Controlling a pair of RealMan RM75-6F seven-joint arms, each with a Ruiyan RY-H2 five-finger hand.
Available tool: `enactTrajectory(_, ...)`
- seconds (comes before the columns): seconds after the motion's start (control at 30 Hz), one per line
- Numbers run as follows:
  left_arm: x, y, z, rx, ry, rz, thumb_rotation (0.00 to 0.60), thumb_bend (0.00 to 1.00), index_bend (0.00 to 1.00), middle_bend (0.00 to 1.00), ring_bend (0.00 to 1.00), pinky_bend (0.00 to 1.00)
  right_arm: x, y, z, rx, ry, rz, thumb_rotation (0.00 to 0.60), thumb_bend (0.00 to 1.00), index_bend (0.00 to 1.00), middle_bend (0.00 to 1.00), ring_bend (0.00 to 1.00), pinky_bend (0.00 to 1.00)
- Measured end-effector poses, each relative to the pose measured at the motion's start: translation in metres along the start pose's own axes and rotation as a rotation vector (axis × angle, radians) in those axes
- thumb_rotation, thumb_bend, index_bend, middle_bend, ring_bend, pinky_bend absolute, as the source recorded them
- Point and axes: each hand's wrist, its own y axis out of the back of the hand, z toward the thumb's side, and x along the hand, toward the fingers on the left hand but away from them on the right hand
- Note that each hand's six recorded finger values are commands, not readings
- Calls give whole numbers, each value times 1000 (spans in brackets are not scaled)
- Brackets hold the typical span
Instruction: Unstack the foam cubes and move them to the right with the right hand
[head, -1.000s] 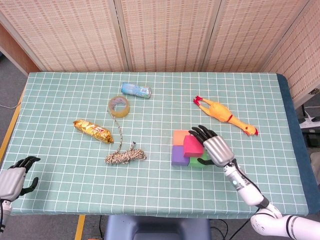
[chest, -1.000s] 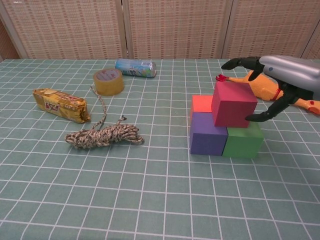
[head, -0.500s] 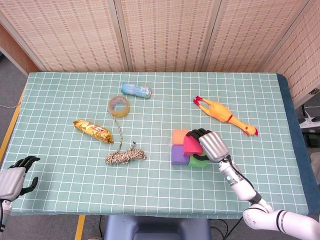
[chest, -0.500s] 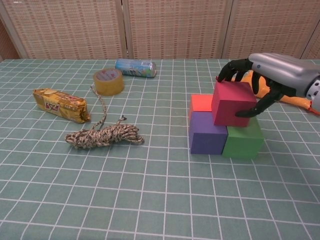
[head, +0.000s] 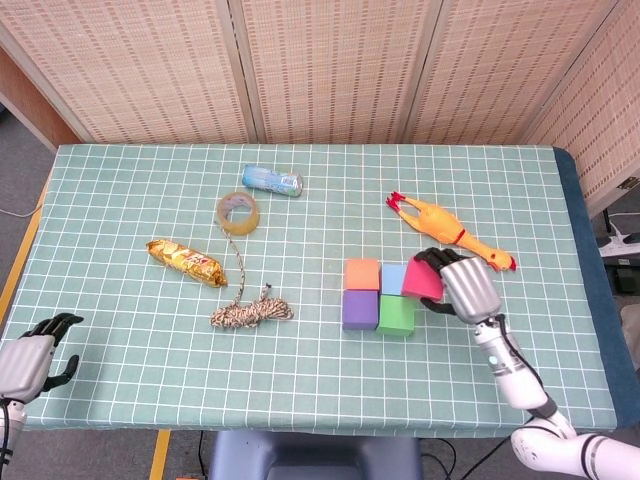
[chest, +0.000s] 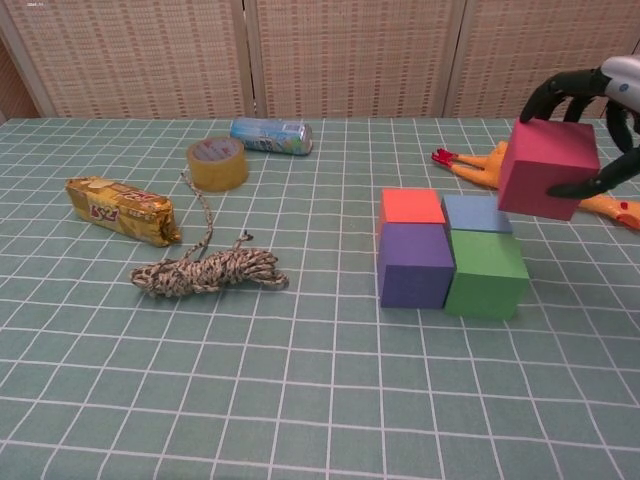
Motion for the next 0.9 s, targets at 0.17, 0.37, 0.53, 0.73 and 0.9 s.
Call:
enactTrajectory(0.17,1,-3,3,8,-6,-7,600,462,213,169,190,369,19,-2,-36,68,-109,41,600,109,476,485,465,694)
enactTrajectory(0.37,0,-4,5,11,-15,-11,600,462,213,169,190,369,43,-13,-81,147,-240,124,600,109,442,483,439,686)
enactTrajectory(0.53,1,-4,4,8,-10,-13,600,462,213,169,190,370,57,-28,-107,165,-306,225,600,109,305,353,296,596)
enactTrajectory(0.73,1,-4,5,9,-13,-12,600,463,213,169,190,370,66,-35,-114,148,-295,290,600,108,115,195,125,448)
enactTrajectory(0.9,1,-4,4,7,-10,-12,600,462,213,169,190,370,70,-33,-110,132,-284,314,600,103,0,58,2,268)
